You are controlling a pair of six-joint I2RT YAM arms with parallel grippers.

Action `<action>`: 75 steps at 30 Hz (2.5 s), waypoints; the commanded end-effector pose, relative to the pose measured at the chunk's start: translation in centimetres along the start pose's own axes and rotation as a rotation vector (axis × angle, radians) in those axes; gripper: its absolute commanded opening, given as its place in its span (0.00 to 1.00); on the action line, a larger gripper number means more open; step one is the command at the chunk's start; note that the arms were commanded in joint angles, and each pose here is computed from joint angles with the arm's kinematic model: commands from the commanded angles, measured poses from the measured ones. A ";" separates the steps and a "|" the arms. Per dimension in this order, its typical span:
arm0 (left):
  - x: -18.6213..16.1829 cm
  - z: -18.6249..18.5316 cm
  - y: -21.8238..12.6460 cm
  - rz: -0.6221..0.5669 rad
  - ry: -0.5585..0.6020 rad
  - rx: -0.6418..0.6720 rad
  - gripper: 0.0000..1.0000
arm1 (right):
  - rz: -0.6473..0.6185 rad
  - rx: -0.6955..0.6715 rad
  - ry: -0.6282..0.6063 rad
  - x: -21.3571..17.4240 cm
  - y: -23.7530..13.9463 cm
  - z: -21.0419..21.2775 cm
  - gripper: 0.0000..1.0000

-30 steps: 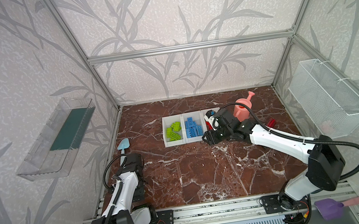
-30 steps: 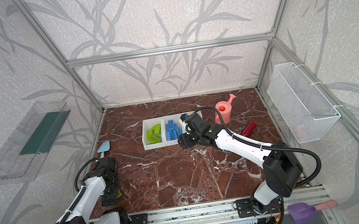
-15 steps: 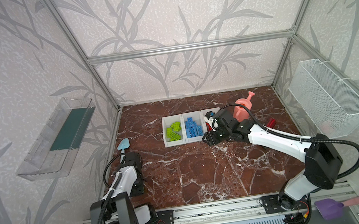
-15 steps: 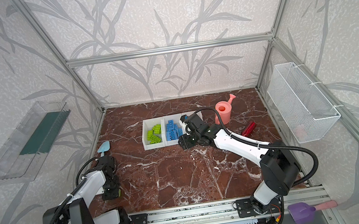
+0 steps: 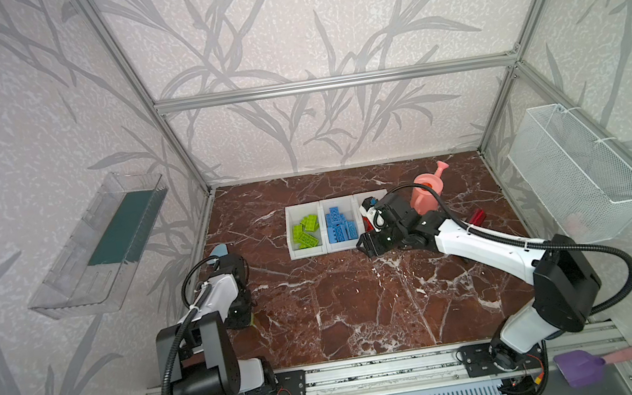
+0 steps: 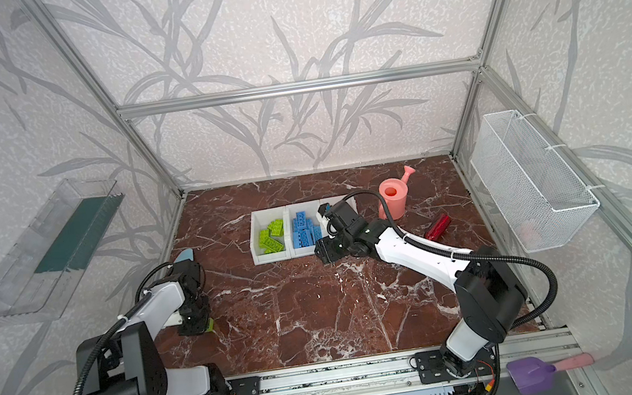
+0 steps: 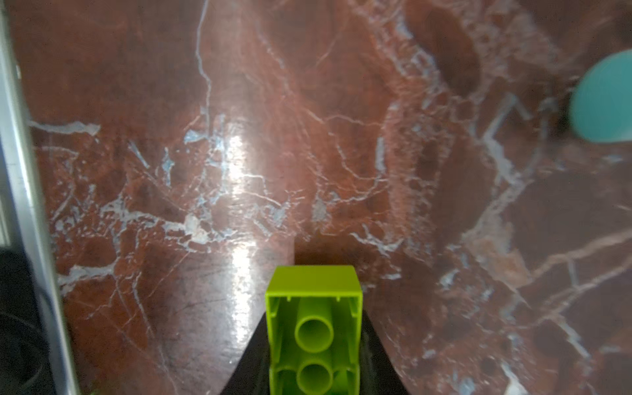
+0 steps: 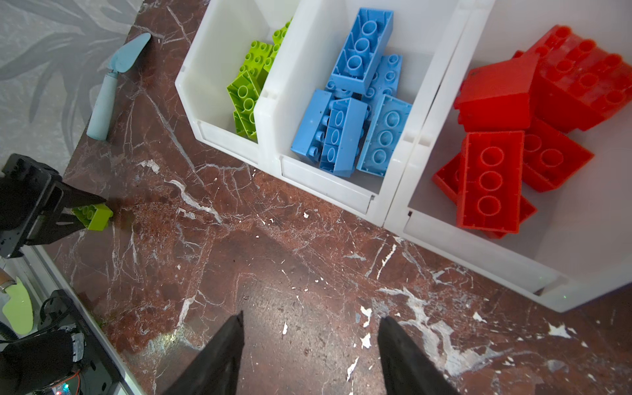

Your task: Sort the legos into containers by color

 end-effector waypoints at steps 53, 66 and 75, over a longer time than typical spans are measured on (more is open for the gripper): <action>-12.7 -26.6 -18.8 -0.277 1.200 -0.643 0.84 | -0.258 -0.061 0.079 -4.4 -7.7 -7.8 0.80; -8.6 -17.3 -22.1 -0.408 1.180 -0.663 0.97 | -0.467 -0.300 0.064 -3.6 -11.9 -10.8 0.99; -4.8 -9.4 -21.1 -0.543 1.135 -0.586 0.98 | -0.673 -0.379 -0.036 -4.5 -13.2 -12.8 0.99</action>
Point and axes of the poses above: each gripper's point midway between its finger pads, its own y axis out along the fingers, its own z axis along the line the jaws close on, x = y × z, the point moved 4 cm from there along -y, back along the fingers, and after that the axes turned 10 degrees about y, right-handed, at the moved point
